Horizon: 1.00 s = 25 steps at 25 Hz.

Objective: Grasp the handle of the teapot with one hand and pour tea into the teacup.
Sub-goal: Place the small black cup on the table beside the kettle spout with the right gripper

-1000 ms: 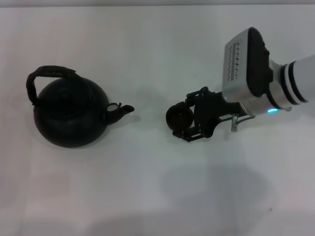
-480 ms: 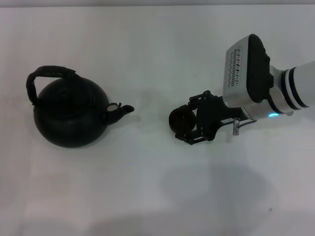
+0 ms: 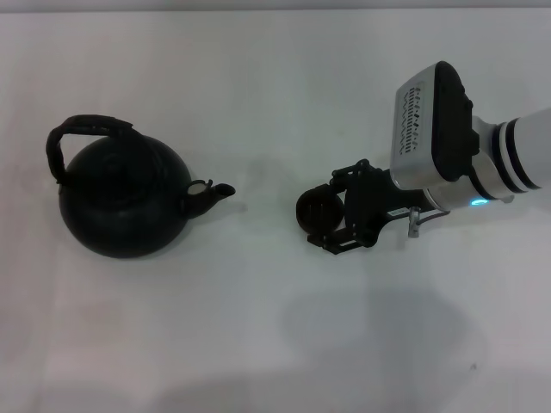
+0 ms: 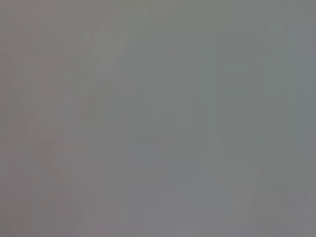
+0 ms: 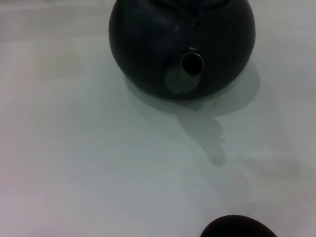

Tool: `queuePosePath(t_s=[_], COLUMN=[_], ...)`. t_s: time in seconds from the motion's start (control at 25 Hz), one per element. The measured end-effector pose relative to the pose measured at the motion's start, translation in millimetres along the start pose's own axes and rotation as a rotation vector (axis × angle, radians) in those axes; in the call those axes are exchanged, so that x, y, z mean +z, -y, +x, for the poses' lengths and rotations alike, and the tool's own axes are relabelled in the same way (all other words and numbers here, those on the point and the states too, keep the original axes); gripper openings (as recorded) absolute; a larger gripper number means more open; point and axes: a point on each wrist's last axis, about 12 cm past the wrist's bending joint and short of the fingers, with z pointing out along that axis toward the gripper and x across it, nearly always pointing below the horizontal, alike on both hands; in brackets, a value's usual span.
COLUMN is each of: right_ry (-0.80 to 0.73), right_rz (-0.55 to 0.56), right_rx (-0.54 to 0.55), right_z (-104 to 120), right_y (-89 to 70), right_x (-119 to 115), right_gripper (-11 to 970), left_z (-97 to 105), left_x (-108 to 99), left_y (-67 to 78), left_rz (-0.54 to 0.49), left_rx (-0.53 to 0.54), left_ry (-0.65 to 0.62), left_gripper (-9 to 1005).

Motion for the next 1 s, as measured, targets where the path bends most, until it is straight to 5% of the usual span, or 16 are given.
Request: queuePosePath(t_s=[0.56, 1.0], right_ry=[0.019, 0.148], right_rz=[0.000, -0.007], right_rx=[-0.001, 0.035], right_z=[-3.4, -5.4], right_y=[2.3, 7.5], right_x=[-4.7, -45.9], right_gripper=[848, 849], left_z=[-0.2, 0.2], left_x=[0.5, -0.2], left_y=[-0.3, 6.8], left_rz=[0.003, 0.051], left_rx=[0.001, -0.002], left_ry=[0.000, 0.001], left_gripper=[876, 875])
